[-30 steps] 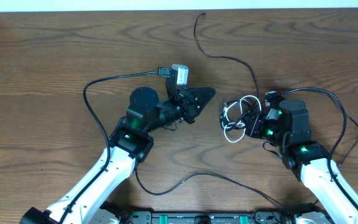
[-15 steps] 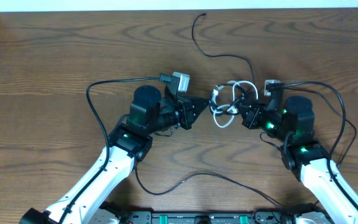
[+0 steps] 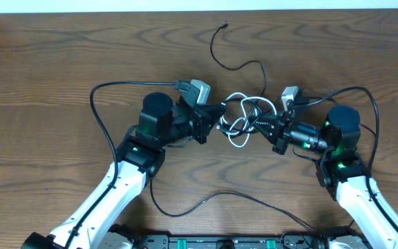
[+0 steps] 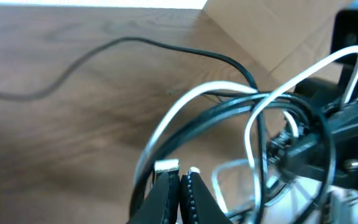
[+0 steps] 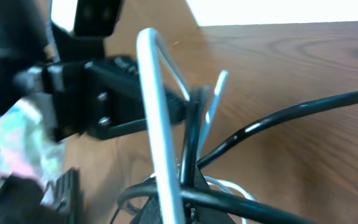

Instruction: Untangle cables

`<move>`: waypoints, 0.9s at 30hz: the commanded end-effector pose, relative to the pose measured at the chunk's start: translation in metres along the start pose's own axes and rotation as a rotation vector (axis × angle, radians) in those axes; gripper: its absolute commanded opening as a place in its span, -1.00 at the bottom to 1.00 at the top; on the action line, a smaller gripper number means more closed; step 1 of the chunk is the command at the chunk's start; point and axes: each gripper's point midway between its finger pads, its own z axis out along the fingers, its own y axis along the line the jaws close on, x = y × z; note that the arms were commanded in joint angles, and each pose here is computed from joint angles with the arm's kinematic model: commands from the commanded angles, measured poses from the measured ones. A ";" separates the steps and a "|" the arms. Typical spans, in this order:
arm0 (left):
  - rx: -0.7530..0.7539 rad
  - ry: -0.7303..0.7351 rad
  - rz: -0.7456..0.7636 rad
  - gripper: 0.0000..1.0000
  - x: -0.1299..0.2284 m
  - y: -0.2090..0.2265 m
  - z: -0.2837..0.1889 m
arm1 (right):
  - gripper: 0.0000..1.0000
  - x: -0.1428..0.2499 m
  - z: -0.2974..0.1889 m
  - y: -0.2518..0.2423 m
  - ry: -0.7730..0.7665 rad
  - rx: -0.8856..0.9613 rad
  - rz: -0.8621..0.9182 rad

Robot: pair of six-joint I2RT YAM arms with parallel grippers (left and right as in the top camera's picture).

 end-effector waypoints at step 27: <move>0.023 0.015 0.257 -0.85 -0.001 -0.007 -0.003 | -0.98 0.014 0.001 0.036 0.058 -0.198 -0.181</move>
